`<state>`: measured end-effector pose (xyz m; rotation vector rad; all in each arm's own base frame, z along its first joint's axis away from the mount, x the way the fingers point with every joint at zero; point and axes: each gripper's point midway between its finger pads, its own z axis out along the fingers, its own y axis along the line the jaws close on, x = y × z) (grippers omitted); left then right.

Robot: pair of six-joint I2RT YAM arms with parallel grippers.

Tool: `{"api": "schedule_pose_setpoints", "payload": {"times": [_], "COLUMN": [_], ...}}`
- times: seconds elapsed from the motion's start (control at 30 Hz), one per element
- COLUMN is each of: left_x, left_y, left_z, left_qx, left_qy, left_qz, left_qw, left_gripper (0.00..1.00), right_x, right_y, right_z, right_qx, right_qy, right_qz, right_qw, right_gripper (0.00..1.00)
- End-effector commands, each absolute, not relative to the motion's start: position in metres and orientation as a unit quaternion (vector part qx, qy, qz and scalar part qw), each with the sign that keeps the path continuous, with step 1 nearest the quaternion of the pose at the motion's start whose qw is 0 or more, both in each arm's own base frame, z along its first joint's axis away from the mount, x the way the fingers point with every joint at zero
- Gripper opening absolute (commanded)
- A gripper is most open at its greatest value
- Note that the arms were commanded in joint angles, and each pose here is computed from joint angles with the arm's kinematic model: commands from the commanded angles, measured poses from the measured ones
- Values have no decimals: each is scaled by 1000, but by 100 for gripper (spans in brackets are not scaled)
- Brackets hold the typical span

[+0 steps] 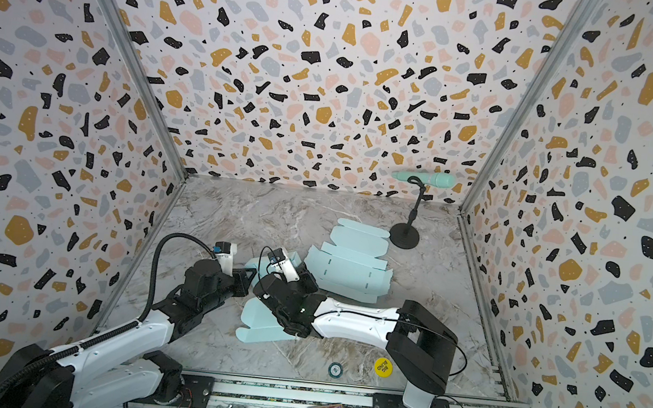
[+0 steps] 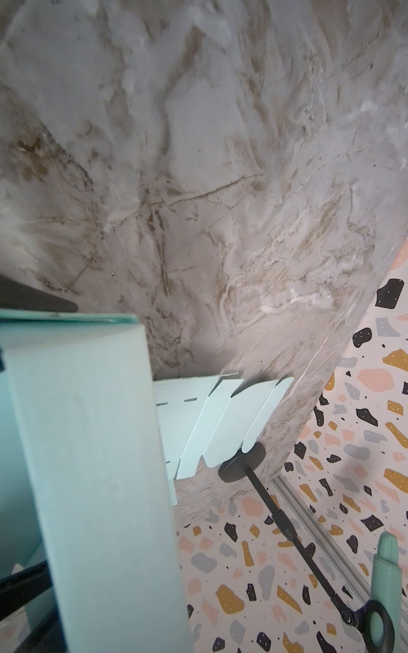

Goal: Fold the paper box

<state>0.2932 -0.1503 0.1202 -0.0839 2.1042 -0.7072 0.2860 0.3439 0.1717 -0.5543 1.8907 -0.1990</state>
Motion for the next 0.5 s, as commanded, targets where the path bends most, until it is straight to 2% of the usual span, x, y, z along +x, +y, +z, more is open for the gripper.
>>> {"api": "schedule_pose_setpoints", "payload": {"times": [0.0, 0.3, 0.47], "left_x": [295, 296, 296], "left_y": [-160, -161, -162], "left_z": [132, 132, 132], "left_qx": [-15, -11, -7], "left_qy": [830, 831, 831], "left_qz": [-309, -308, -307], "left_qw": [464, 464, 465], "left_gripper": [0, 0, 0], "right_x": [278, 284, 291], "right_y": [338, 335, 335], "right_z": [184, 173, 167], "right_qx": [-217, -222, -231], "right_qy": [806, 820, 818], "right_qz": [-45, 10, -16], "right_qw": [548, 527, 526], "right_gripper": [30, 14, 9]}}
